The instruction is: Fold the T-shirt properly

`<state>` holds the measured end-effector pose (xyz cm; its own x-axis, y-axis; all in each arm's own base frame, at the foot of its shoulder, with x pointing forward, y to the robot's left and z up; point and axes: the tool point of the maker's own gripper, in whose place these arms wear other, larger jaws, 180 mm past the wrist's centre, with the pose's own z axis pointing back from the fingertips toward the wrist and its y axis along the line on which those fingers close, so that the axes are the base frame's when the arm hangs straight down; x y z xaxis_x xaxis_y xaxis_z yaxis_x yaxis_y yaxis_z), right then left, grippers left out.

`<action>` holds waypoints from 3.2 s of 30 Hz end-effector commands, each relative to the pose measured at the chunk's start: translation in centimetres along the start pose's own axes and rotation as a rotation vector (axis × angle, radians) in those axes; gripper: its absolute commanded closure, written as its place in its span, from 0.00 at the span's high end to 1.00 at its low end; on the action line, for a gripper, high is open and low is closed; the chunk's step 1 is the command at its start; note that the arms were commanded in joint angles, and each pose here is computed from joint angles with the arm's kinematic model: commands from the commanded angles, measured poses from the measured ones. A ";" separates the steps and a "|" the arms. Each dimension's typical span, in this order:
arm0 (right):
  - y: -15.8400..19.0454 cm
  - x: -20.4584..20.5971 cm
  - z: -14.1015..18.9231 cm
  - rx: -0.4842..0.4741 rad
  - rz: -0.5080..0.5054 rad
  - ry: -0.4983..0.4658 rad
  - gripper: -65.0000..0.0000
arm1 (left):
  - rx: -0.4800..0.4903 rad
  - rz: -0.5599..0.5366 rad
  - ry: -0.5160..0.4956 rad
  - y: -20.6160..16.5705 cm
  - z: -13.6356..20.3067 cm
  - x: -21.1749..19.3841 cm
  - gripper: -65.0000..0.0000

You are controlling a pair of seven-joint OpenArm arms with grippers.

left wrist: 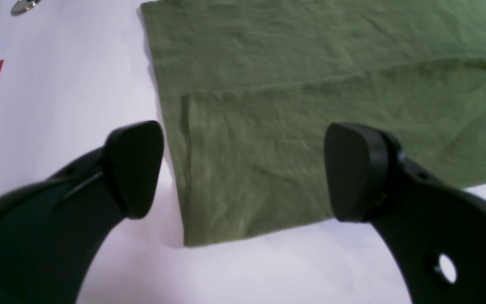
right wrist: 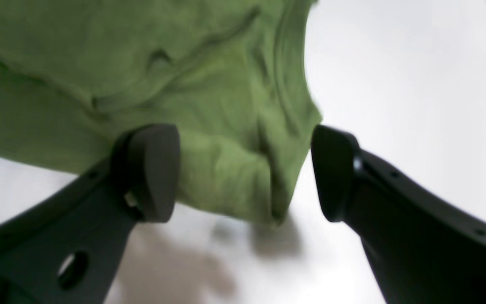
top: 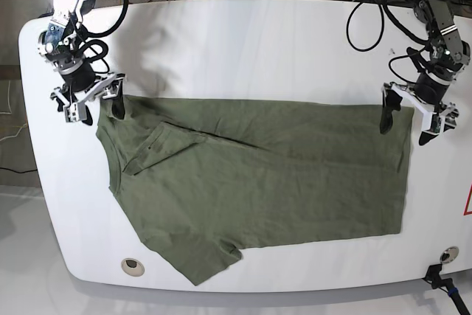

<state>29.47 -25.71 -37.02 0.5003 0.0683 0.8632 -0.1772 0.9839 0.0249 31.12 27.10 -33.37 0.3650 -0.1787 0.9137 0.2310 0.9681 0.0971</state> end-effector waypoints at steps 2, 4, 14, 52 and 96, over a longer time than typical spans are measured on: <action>-0.9 0.4 -0.2 -0.008 -0.025 -0.045 0.70 | 0.004 -0.014 -0.052 0.5 0.3 1.6 0.87; -1.1 -0.5 -0.4 -0.007 -0.047 -0.029 0.70 | 0.002 -0.010 -0.040 0.3 0.5 1.0 0.87; -1.7 -4.0 -1.0 -0.013 -0.148 -0.016 0.70 | 0.002 -0.008 -0.041 0.3 0.5 1.0 0.87; -0.1 -5.0 -2.0 0.025 -0.171 -0.010 0.00 | 0.060 0.237 0.126 4.0 -1.9 -7.3 0.87; 4.3 -14.5 8.9 0.049 -0.148 0.222 0.00 | 0.012 0.250 0.461 -2.3 10.6 -19.7 0.00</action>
<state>15.68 -23.63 -43.63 0.6265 -0.0825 0.7750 -0.1156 0.9736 0.1970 17.93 30.21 -43.93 0.5798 0.1181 0.8061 0.0410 0.9839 -0.1737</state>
